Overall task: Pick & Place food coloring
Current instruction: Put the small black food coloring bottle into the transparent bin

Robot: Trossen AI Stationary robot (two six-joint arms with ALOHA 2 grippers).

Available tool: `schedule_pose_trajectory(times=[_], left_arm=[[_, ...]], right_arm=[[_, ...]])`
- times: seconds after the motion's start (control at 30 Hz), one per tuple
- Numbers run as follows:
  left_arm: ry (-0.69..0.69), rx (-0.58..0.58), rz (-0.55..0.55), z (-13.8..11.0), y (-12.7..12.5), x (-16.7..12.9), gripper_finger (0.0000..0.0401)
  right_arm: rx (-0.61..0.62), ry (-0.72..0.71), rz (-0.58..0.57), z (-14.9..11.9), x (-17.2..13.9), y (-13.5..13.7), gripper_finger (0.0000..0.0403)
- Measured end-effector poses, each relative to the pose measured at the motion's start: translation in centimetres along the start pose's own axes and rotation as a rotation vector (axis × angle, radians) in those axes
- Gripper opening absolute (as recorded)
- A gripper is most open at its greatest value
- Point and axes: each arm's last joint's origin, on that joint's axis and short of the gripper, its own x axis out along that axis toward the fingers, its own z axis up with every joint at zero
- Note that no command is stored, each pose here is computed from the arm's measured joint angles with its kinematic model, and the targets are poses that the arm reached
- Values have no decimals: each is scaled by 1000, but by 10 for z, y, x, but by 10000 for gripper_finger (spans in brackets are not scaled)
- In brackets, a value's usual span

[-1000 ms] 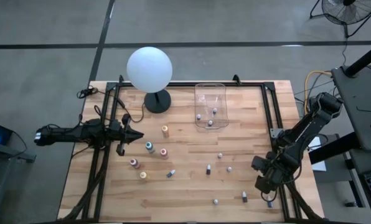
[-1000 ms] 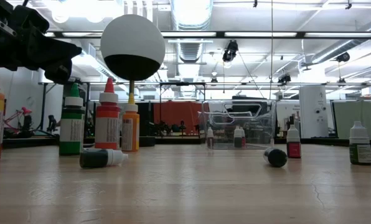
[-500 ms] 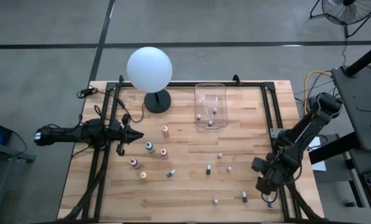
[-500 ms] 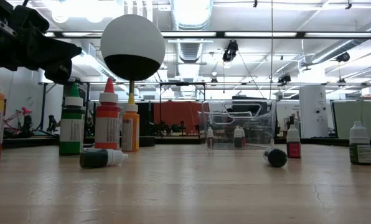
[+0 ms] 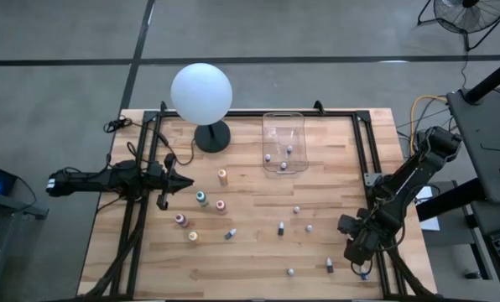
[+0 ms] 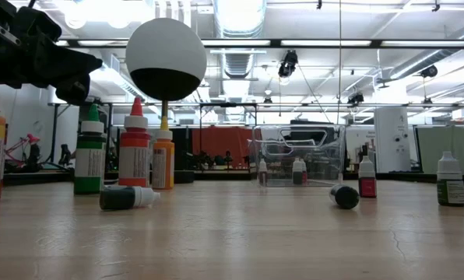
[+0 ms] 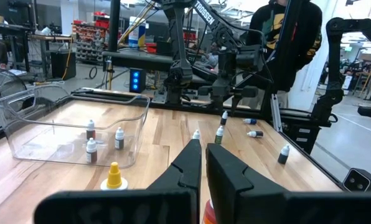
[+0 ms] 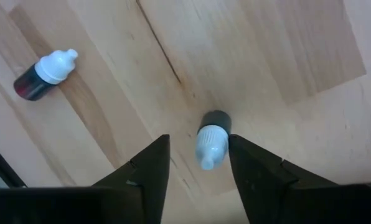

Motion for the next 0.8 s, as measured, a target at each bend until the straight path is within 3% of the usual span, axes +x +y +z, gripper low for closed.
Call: schedule_pose_trajectory(times=[0.57,0.8], left_arm=[[1,0,0,0,0,0,0],[0,0,0,0,0,0,0]], right_arm=[[-13,-1,0,0,0,0,64],[-46,19,2,0,-1,0,56]])
